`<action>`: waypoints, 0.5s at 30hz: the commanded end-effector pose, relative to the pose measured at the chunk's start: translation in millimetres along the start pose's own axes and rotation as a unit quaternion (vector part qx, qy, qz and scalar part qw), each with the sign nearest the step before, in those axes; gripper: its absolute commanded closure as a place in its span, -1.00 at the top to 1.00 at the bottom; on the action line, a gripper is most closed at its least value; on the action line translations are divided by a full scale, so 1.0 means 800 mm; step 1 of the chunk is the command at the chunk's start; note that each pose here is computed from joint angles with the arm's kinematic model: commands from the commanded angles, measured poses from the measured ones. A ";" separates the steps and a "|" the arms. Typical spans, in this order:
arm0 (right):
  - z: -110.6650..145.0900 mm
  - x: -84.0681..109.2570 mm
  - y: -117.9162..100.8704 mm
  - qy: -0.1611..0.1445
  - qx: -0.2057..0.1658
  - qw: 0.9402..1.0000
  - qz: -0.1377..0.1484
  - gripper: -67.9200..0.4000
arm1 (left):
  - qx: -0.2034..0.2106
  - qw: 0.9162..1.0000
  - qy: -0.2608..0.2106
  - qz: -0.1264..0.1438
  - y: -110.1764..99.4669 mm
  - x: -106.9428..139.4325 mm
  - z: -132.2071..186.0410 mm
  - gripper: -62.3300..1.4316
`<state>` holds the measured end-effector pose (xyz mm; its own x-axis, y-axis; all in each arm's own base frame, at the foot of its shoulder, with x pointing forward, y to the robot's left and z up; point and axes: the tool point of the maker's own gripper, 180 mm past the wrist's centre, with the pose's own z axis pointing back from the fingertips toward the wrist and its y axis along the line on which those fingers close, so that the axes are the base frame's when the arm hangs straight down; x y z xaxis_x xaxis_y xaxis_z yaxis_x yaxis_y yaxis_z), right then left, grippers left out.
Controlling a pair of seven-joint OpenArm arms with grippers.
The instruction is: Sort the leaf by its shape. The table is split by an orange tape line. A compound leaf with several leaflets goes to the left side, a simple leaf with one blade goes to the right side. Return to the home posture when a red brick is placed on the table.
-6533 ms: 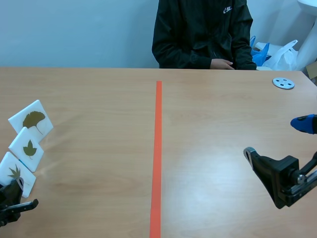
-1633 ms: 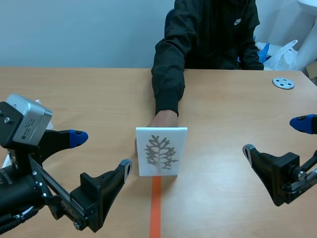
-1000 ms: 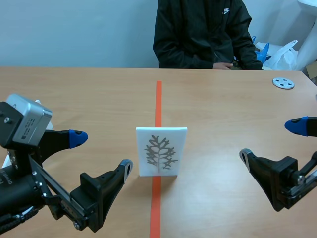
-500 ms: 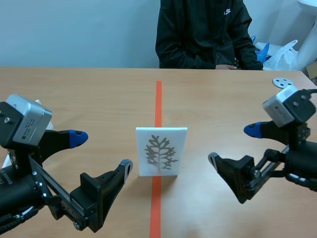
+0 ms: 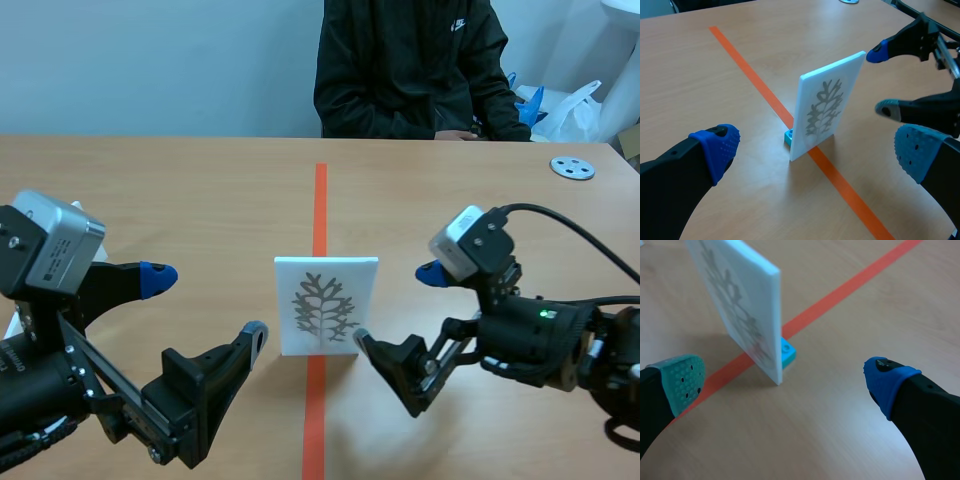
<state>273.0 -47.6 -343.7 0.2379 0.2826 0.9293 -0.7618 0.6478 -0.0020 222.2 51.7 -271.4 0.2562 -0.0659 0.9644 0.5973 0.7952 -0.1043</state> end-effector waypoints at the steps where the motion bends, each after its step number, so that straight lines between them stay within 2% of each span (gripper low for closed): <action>1: -0.010 0.017 0.001 -0.024 0.006 1.000 0.010 1.00 | 0.001 1.000 -0.014 0.000 -0.001 0.011 0.001 1.00; 7: -0.038 0.008 0.026 -0.026 0.036 0.999 0.024 1.00 | 0.001 1.000 -0.013 -0.001 -0.001 0.010 0.001 1.00; 15: -0.060 0.009 0.036 -0.037 0.043 0.998 0.034 1.00 | 0.001 1.000 -0.014 -0.001 -0.001 0.010 0.001 1.00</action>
<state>270.8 1.3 -371.2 0.1895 0.2951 0.9365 -0.8240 0.5665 -0.0118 222.2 51.7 -271.4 0.2562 -0.0659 0.9644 0.5973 0.7952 -0.1043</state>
